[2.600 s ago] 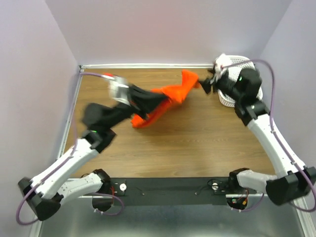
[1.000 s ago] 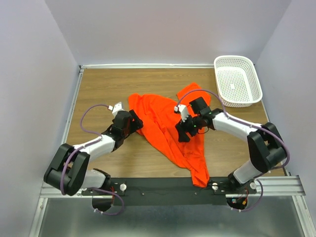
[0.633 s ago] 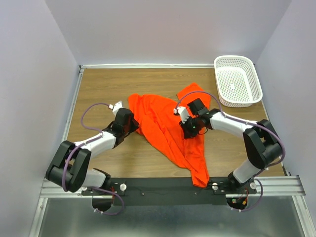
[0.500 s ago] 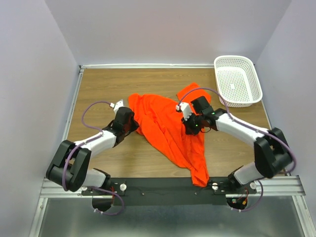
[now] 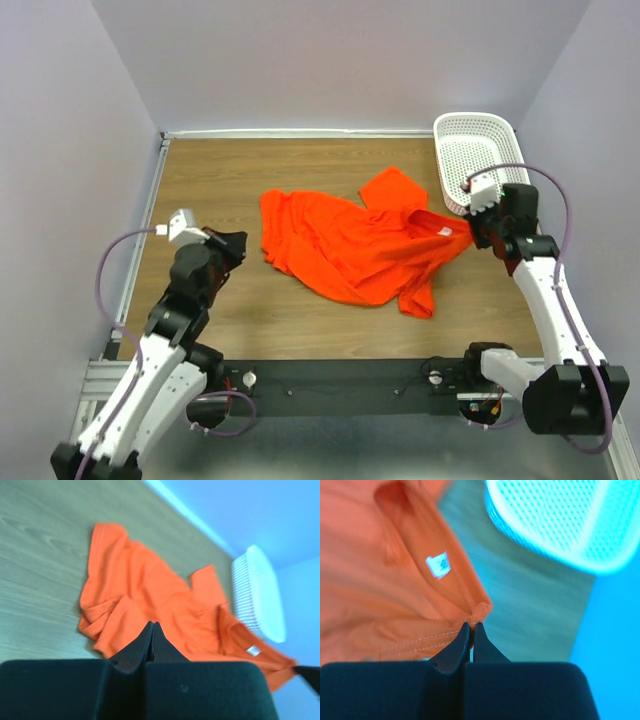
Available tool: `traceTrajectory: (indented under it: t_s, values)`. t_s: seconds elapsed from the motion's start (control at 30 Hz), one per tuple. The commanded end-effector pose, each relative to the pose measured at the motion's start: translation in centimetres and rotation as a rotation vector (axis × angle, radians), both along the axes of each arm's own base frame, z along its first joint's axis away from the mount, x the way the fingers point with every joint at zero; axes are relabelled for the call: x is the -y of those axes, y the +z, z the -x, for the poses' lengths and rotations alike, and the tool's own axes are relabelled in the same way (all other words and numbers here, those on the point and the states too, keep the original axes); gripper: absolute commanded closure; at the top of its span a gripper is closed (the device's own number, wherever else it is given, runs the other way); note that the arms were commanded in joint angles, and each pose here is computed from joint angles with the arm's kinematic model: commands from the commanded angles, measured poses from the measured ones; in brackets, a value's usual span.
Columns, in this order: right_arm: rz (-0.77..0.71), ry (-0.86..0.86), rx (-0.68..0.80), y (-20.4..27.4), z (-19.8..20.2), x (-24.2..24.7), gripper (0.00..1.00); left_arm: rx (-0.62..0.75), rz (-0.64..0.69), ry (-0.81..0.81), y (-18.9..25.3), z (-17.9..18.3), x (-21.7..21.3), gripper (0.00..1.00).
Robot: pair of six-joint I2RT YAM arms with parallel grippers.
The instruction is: Fold and stack the t-shirts
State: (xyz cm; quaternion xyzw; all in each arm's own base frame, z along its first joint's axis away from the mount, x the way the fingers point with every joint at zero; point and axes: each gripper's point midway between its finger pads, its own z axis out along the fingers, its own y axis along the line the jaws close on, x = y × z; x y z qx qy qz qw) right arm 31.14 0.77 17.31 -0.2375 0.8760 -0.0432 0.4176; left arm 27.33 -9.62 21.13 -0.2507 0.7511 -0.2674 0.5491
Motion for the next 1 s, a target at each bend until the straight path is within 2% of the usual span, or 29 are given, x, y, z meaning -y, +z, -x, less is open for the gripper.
traceTrajectory:
  t_s: [0.0,0.03,0.07,0.1,0.13,0.17,0.2,0.23,0.3,0.33,0.37,0.43,0.47,0.5,0.53,0.57,0.67,0.7,0.73,0.77,0.8,0.83,0.9,0.97]
  values:
    - [0.160,-0.027,-0.154,-4.2,4.6,5.2,0.99,-0.032,0.059,0.086,-1.2,3.1,-2.3,1.00]
    - [0.165,-0.025,-0.180,-4.9,5.3,5.4,0.95,-0.024,0.068,0.057,-1.5,3.4,-1.9,1.00]
    - [0.163,-0.028,-0.201,-5.5,5.8,5.5,0.84,0.009,0.086,0.035,-0.8,3.5,-1.5,1.00]
    - [0.158,-0.025,-0.222,-6.1,6.3,5.4,0.64,0.027,0.107,0.011,-0.6,3.7,-1.1,1.00]
    - [0.151,-0.027,-0.233,-6.3,6.6,5.3,0.60,0.033,0.112,0.001,-0.6,3.5,-0.8,1.00]
    - [0.141,-0.031,-0.232,-6.2,6.6,5.2,0.44,0.050,0.109,-0.014,-0.5,3.2,-0.5,0.97]
    - [0.136,-0.036,-0.223,-6.0,6.5,5.2,0.35,0.017,0.097,-0.032,-1.3,2.8,0.0,0.89]
    - [0.118,-0.029,-0.210,-5.7,6.4,4.8,0.24,0.046,0.075,-0.060,-0.7,2.2,0.5,0.67]
    - [0.077,-0.022,-0.163,-4.0,5.5,4.2,0.00,0.006,0.034,-0.110,-1.5,0.7,1.8,0.49]
    - [0.048,-0.003,-0.146,-3.2,5.1,3.6,0.00,-0.006,0.013,-0.127,-2.1,0.1,2.2,0.42]
    - [-0.023,0.055,-0.128,-2.6,4.7,2.0,0.00,0.061,-0.025,-0.150,-0.4,-1.2,2.6,0.34]
    - [-0.127,0.159,-0.111,-1.3,4.0,-0.6,0.00,0.075,-0.067,-0.173,0.1,-4.4,3.4,0.27]
    - [-0.251,0.296,-0.091,-0.5,4.1,-3.6,0.00,0.083,-0.096,-0.188,0.2,-5.7,3.5,0.27]
    - [-0.316,0.367,-0.085,0.0,4.1,-5.1,0.00,0.051,-0.136,-0.222,-0.7,-8.2,3.4,0.27]
    - [-0.385,0.436,-0.088,0.4,4.2,-6.5,0.00,0.045,-0.152,-0.258,-1.0,-9.2,4.2,0.27]
    - [-0.520,0.530,-0.114,0.7,4.2,-8.6,0.00,0.041,-0.162,-0.246,-1.2,-11.0,3.3,0.27]
    - [-0.666,0.592,-0.191,1.3,2.5,-10.7,0.04,-0.049,-0.167,-0.292,-4.4,-15.6,2.8,0.32]
    - [-0.677,0.592,-0.209,1.3,2.1,-11.0,0.08,-0.073,-0.172,-0.304,-5.2,-16.5,2.8,0.34]
    - [-0.680,0.593,-0.219,1.1,1.8,-11.1,0.08,-0.167,-0.178,-0.312,-8.8,-17.5,2.7,0.35]
    - [-0.674,0.600,-0.220,1.2,1.4,-11.4,0.08,-0.181,-0.189,-0.320,-8.4,-18.9,2.7,0.39]
    - [-0.681,0.596,-0.235,0.9,1.1,-11.4,0.08,-0.250,-0.198,-0.319,-11.1,-19.6,2.6,0.40]
    - [-0.681,0.595,-0.234,0.9,0.9,-11.5,0.08,-0.245,-0.212,-0.310,-10.7,-21.0,2.5,0.41]
    - [-0.695,0.593,-0.245,0.6,0.8,-11.6,0.08,-0.335,-0.236,-0.295,-13.8,-21.4,1.9,0.41]
    - [-0.699,0.587,-0.251,0.2,0.9,-11.7,0.08,-0.363,-0.262,-0.299,-14.4,-22.2,1.8,0.42]
